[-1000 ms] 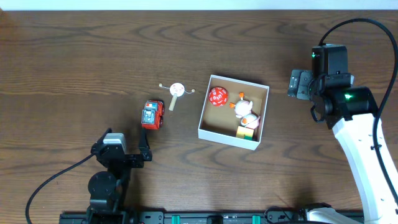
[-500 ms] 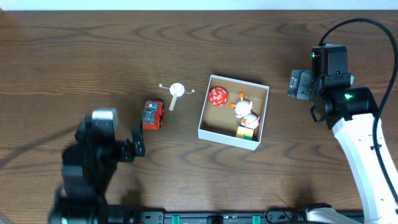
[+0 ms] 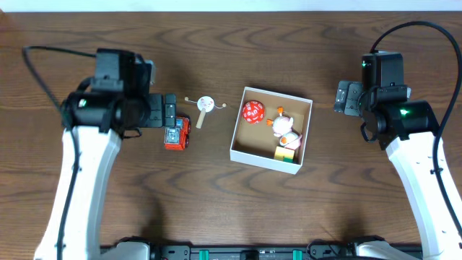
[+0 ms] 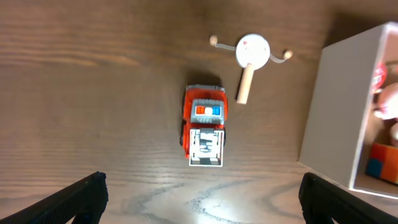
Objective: Pack container
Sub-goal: 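Reach the left gripper forward to the red fire truck, then lower the left gripper over the fire truck and grasp it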
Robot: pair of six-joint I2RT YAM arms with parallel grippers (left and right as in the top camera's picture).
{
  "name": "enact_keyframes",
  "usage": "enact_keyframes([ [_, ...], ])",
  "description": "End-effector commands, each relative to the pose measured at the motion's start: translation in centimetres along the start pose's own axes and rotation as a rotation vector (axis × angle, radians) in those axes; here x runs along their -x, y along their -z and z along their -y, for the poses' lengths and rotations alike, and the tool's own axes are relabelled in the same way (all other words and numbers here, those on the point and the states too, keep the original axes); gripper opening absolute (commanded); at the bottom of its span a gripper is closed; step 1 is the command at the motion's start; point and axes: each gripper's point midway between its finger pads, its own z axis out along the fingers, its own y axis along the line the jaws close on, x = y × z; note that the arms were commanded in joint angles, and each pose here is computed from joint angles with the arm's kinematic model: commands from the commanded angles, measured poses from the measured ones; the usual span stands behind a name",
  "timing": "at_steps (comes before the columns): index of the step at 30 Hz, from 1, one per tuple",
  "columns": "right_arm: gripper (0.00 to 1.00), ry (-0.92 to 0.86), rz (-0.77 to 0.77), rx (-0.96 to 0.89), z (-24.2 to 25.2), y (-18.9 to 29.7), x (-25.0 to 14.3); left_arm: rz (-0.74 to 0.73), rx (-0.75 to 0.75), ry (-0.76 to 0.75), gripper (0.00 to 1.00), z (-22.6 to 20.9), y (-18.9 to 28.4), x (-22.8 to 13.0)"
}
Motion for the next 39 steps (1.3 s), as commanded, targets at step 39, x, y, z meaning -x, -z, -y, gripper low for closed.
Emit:
enact_keyframes([
  [39,0.99,-0.027,0.02,-0.014,0.6,0.5,0.5,-0.197,-0.013,-0.081,0.98,1.6,-15.5,-5.7],
])
